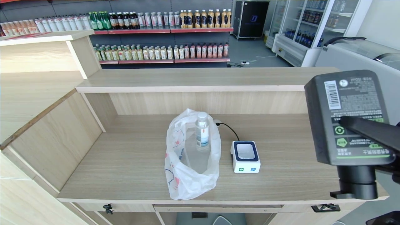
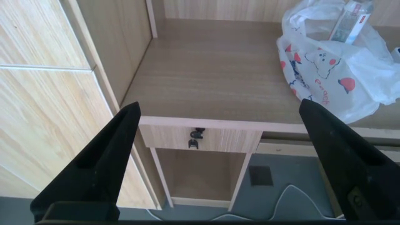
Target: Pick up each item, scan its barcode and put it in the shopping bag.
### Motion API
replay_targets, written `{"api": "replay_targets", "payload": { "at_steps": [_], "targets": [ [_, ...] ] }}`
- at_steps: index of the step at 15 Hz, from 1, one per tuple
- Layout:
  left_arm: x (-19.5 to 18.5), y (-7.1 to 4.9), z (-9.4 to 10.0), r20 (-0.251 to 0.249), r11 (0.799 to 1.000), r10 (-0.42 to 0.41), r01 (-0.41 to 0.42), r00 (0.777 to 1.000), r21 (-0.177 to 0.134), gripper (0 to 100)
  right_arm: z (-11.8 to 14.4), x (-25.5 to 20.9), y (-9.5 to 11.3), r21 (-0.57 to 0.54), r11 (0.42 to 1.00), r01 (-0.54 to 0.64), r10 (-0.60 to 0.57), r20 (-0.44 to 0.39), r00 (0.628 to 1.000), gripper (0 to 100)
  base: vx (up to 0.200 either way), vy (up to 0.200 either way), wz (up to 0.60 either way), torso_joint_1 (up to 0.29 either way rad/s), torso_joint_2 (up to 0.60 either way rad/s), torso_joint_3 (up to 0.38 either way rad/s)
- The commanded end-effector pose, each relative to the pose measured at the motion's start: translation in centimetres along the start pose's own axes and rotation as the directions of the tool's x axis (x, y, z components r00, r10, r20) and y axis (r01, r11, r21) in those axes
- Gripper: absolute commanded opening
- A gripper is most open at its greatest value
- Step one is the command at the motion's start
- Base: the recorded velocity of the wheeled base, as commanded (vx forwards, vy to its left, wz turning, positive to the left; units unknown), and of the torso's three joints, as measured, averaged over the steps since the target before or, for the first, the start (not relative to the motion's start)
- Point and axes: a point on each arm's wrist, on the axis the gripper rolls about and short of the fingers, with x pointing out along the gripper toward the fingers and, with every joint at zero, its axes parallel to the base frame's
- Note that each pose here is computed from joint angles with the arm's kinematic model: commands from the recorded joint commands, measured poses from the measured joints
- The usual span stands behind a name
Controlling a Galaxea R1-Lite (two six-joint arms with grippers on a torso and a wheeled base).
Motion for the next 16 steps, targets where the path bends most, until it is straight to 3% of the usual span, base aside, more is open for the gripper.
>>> {"api": "replay_targets", "payload": {
  "at_steps": [1,4,8,12,16],
  "targets": [
    [0.0,0.0,0.0,0.0,1.0,0.001,-0.001,1.0,0.0,100,0.1,-1.4,-1.9,-0.031,0.997,0.068,-0.069,-0.023,0.997,0,0.0,0.0,0.0,0.0,0.0,0.0],
    [0.0,0.0,0.0,0.0,1.0,0.001,-0.001,1.0,0.0,100,0.9,-1.5,-2.6,-0.074,0.99,0.122,-0.121,0.02,0.992,0,0.0,0.0,0.0,0.0,0.0,0.0],
    [0.0,0.0,0.0,0.0,1.0,0.001,-0.001,1.0,0.0,100,1.8,-1.3,-2.1,-0.109,0.989,0.103,-0.093,0.091,0.991,0,0.0,0.0,0.0,0.0,0.0,0.0],
    [0.0,0.0,0.0,0.0,1.0,0.001,-0.001,1.0,0.0,100,2.6,-1.4,-2.3,-0.087,0.99,0.111,-0.096,0.16,0.982,0,0.0,0.0,0.0,0.0,0.0,0.0],
    [0.0,0.0,0.0,0.0,1.0,0.001,-0.001,1.0,0.0,100,2.6,-1.5,-2.7,-0.082,0.988,0.129,-0.115,0.158,0.981,0,0.0,0.0,0.0,0.0,0.0,0.0]
  ]
}}
